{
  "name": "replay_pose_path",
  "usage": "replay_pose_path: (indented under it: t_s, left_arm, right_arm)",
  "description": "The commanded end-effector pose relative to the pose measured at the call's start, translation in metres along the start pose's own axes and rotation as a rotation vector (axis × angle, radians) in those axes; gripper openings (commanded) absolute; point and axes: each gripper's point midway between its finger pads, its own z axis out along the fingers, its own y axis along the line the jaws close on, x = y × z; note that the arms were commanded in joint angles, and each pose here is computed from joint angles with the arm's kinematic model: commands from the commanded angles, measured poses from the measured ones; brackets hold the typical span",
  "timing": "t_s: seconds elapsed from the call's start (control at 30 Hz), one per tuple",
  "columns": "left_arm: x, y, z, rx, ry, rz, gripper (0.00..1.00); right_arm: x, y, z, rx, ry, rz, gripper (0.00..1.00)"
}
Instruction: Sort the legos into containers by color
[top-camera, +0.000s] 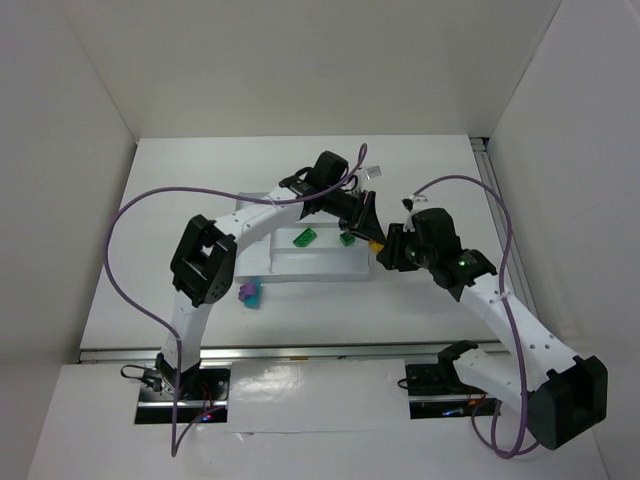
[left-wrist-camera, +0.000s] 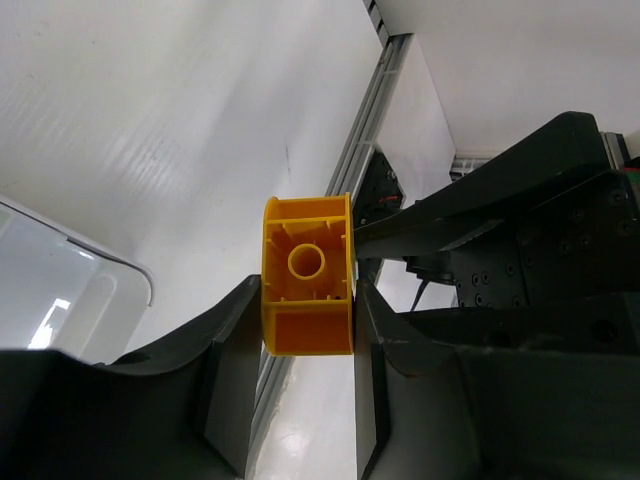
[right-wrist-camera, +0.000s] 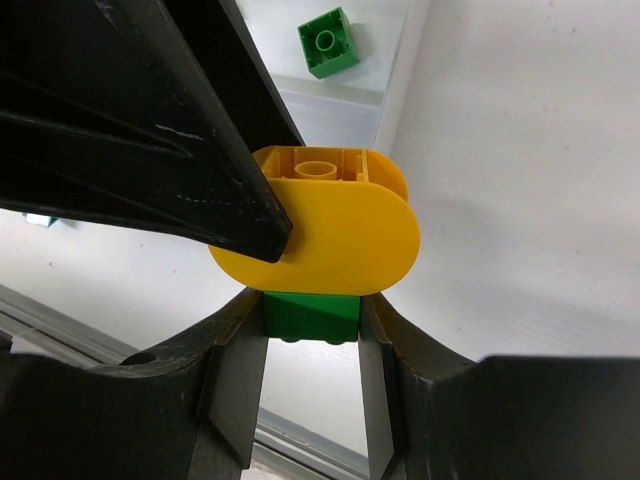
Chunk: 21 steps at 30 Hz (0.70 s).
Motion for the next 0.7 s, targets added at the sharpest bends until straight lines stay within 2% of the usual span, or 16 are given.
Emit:
replay_pose_path:
  t_s: [0.0, 0.17, 0.47, 0.57, 0.6, 0.67]
  left_arm:
    - [0.000, -0.005, -0.005, 0.054, 0.010, -0.002, 0.00]
    - [-0.020, 0.016, -0.028, -0.022, -0.079, -0.053, 0.00]
    - [-0.042, 0.058, -0.078, -0.201, -0.229, -0.129, 0.00]
    - [-0.034, 0.065, -0.106, -0.248, -0.264, -0.127, 0.00]
    - [-0.019, 0.075, -0.111, -0.289, -0.239, -0.161, 0.00]
    - [-0.008, 0.075, -0.126, -0.369, -0.235, -0.108, 0.00]
  right_arm:
    - [-0.027, 0.010, -0.009, -0.016, -0.085, -0.024, 0.20]
    - [-0.025, 0.009, -0.010, -0.016, -0.085, -0.024, 0.14]
    - [-0.026, 0.012, -0.014, -0.029, -0.088, -0.025, 0.14]
    - [-0.027, 0.009, -0.012, -0.007, -0.082, -0.023, 0.14]
    - [-0.024, 0.006, -0.010, 0.011, -0.069, -0.012, 0.14]
    - [-0.028, 0.007, -0.008, 0.009, -0.074, -0.013, 0.14]
